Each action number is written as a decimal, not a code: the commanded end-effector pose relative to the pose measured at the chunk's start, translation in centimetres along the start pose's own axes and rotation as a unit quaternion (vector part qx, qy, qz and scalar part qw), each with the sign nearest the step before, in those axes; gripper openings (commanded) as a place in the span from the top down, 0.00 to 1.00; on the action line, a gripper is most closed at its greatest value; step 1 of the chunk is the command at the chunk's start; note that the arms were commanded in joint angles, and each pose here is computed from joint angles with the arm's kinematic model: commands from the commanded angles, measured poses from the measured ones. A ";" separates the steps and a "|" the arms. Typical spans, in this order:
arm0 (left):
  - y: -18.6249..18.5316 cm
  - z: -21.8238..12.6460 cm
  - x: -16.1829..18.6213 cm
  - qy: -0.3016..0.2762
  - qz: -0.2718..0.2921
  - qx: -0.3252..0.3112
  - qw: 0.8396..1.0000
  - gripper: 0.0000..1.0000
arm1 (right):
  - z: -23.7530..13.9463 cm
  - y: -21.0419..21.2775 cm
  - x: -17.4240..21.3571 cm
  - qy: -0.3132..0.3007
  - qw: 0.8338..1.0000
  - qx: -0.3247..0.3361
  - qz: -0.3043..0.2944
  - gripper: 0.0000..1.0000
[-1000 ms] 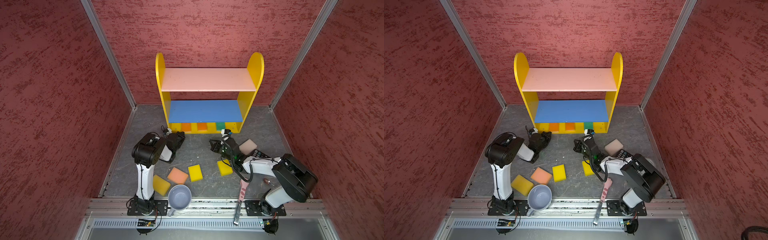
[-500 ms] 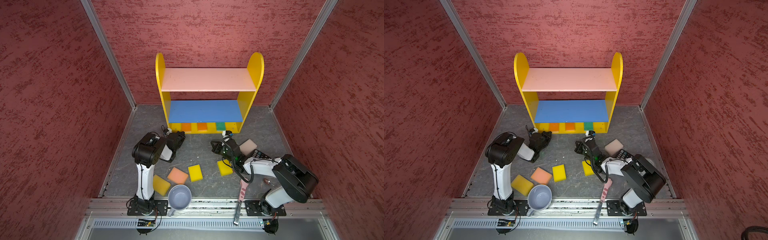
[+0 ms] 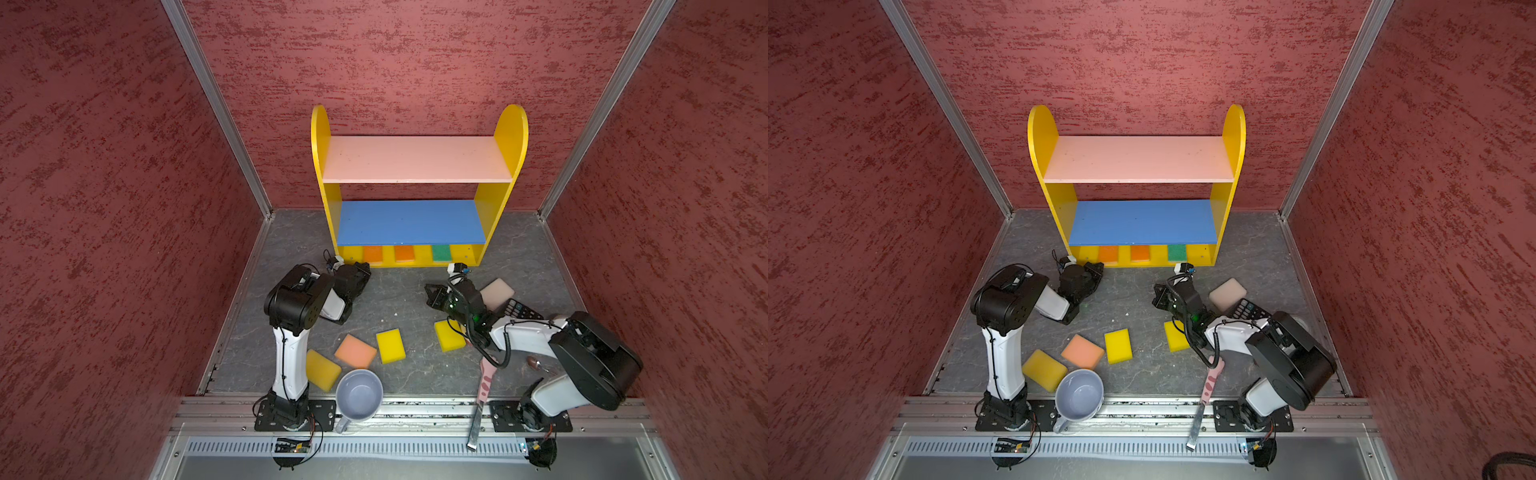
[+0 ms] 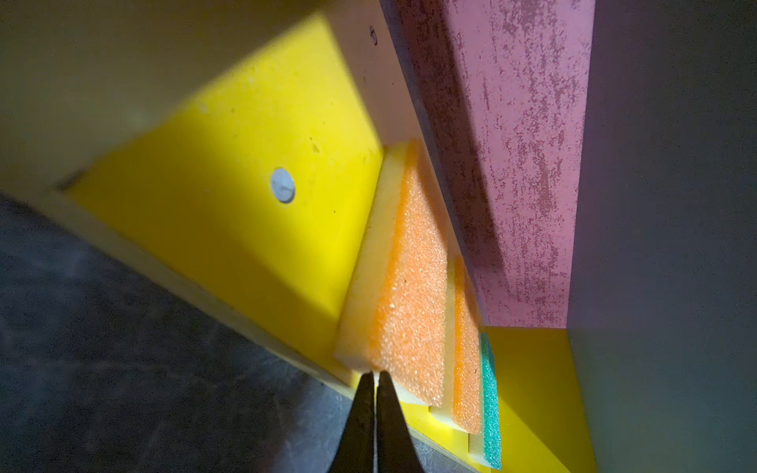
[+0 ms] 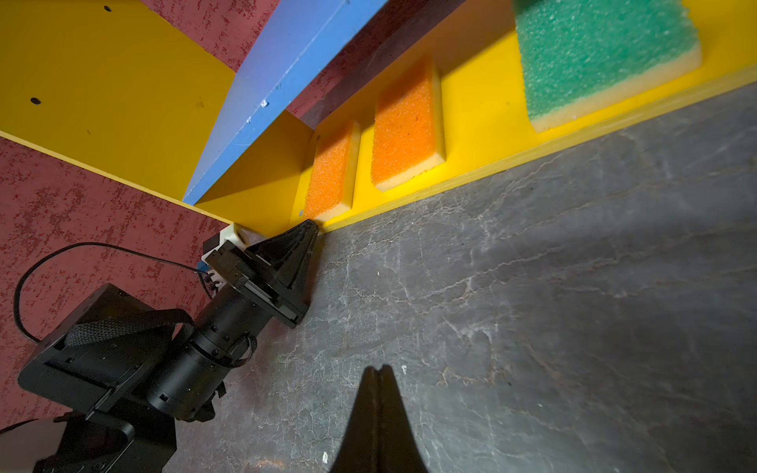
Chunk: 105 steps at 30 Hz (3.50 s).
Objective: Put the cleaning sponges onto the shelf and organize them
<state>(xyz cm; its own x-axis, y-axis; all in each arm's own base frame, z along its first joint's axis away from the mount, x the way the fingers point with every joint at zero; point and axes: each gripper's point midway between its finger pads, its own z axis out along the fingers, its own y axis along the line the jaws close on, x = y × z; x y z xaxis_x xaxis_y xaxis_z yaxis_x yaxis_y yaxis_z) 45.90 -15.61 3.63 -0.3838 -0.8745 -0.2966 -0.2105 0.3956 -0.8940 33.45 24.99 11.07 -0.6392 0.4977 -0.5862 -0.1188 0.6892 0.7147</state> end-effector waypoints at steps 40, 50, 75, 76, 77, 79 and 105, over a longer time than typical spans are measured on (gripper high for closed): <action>7.2 -0.5 0.0 -0.019 -0.026 -0.107 0.994 0.71 | 0.3 -1.9 0.8 0.018 1.000 0.020 0.008 1.00; 7.0 -0.5 0.4 -0.015 -0.026 -0.108 0.994 0.67 | 0.1 -2.4 1.1 0.021 0.999 0.024 0.011 1.00; -2.6 -16.2 -3.0 0.025 0.134 -0.151 0.979 0.64 | -4.4 0.0 -0.9 0.033 0.986 0.058 -0.153 0.97; -2.7 -17.2 -3.4 0.028 0.144 -0.162 0.976 0.63 | -4.8 -0.1 -1.2 0.039 0.982 0.074 -0.171 0.94; -2.7 -17.9 -3.6 0.032 0.149 -0.169 0.974 0.62 | -5.1 -0.5 -1.3 0.048 0.977 0.092 -0.184 0.93; -2.6 -19.4 -4.0 0.039 0.158 -0.178 0.970 0.58 | -5.5 -0.9 -1.6 0.064 0.968 0.121 -0.212 0.88; -5.7 -23.6 -8.5 0.029 0.179 -0.136 0.974 0.01 | -7.5 -1.9 -2.5 0.123 0.961 0.148 -0.201 0.62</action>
<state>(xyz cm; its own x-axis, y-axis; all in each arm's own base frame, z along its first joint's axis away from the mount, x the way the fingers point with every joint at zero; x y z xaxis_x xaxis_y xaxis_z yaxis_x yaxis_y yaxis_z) 28.80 -3.58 18.68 -0.5218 -0.6653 -0.5340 -0.3317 0.7349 -0.5915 28.46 17.59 12.99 -0.7575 -0.0277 -0.6523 -0.1946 0.9633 0.1851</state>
